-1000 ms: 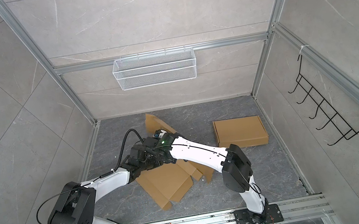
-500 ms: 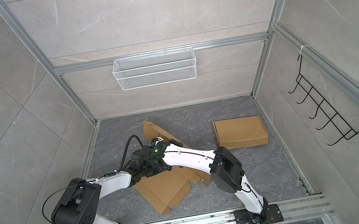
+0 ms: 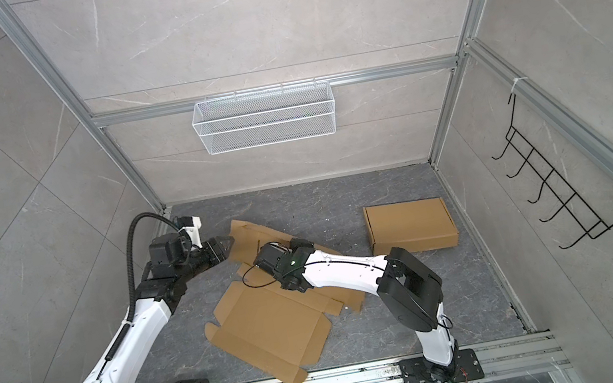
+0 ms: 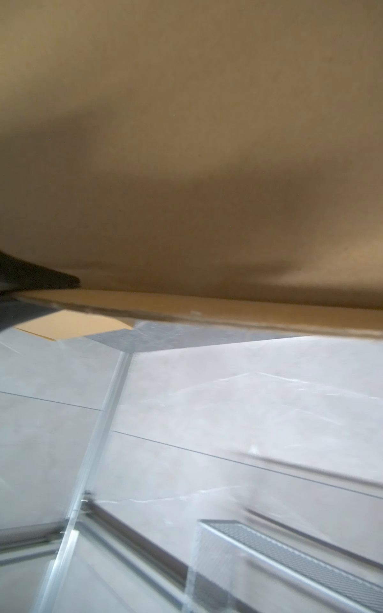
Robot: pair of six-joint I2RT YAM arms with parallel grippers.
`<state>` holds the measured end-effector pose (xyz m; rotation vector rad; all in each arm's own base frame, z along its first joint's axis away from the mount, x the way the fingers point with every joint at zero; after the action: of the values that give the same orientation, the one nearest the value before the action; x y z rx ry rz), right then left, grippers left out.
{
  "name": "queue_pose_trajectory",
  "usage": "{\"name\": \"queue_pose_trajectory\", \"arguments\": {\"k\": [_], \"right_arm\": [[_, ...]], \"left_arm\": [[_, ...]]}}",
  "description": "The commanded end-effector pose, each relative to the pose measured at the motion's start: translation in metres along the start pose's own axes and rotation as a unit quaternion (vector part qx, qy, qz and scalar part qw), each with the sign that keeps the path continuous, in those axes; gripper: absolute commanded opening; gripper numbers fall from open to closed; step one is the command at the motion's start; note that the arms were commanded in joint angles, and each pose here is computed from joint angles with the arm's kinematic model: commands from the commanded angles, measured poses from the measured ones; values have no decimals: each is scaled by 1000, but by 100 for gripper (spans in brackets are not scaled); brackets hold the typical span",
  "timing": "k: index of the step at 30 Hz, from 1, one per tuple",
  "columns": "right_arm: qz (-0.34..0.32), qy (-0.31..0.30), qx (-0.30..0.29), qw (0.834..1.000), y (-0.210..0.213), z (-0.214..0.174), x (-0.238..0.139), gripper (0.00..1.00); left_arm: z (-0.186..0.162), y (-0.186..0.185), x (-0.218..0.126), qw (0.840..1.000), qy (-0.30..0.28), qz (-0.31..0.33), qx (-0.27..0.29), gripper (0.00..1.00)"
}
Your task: Fold the paper box
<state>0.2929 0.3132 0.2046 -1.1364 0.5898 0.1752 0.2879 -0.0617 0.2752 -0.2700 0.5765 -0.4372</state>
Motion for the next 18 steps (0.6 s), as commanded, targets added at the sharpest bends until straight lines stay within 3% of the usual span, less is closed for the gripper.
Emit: {"name": "queue_pose_trajectory", "arguments": {"k": [1, 6, 12, 18], "right_arm": [[-19, -88, -30, 995, -29, 24, -3, 0], [-68, -130, -60, 987, -43, 39, 1, 0], [-116, -153, -65, 979, -33, 40, 10, 0], [-127, -159, -78, 976, -14, 32, 19, 0]], "left_arm": [[5, 9, -14, 1000, -1, 28, 11, 57], [25, 12, -25, 999, -34, 21, -23, 61], [34, 8, -16, 998, -20, -22, -50, 72], [45, 8, 2, 999, 19, -21, -14, 73]]}}
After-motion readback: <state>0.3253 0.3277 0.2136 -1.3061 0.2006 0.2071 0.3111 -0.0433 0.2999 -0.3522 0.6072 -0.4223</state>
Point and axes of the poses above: each gripper's point midway between its finger pads, its own x axis out along the fingers, its own y axis along the line the jaws close on, z = x × y, the point moved 9 cm from there along -x, back along the fingers, and after that the axes turned 13 degrees about x, right-handed, at the moved point
